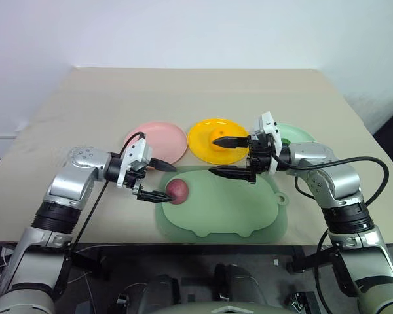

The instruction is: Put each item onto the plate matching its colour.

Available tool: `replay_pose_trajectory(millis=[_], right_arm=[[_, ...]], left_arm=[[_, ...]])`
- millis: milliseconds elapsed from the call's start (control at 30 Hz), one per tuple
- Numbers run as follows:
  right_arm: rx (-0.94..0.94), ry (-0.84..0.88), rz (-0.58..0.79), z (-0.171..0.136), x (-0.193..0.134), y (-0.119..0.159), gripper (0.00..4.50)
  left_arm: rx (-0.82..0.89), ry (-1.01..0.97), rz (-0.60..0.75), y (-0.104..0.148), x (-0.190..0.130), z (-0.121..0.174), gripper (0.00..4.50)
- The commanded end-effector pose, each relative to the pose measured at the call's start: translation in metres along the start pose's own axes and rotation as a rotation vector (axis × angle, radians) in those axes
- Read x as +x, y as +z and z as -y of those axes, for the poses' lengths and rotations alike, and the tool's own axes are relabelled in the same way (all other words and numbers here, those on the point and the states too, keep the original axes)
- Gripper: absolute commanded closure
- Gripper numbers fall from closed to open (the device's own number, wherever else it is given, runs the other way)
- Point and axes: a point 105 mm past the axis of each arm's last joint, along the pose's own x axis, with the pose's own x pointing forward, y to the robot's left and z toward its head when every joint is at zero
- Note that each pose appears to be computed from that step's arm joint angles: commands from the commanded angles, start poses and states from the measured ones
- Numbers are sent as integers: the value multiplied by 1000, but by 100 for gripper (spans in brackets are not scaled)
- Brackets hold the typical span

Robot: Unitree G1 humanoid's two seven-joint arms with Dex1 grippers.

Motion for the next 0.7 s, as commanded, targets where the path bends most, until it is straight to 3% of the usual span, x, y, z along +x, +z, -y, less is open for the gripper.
replay_pose_trajectory(millis=[33, 600, 700], right_arm=[[-61, -9, 44, 2, -1, 19, 2], [-106, -42, 50, 6, -2, 30, 2], [-102, -45, 54, 6, -2, 31, 0]], left_arm=[[45, 0, -24, 1, 3, -2, 0], [65, -13, -119, -21, 19, -2, 0], [39, 47, -98, -17, 18, -13, 61]])
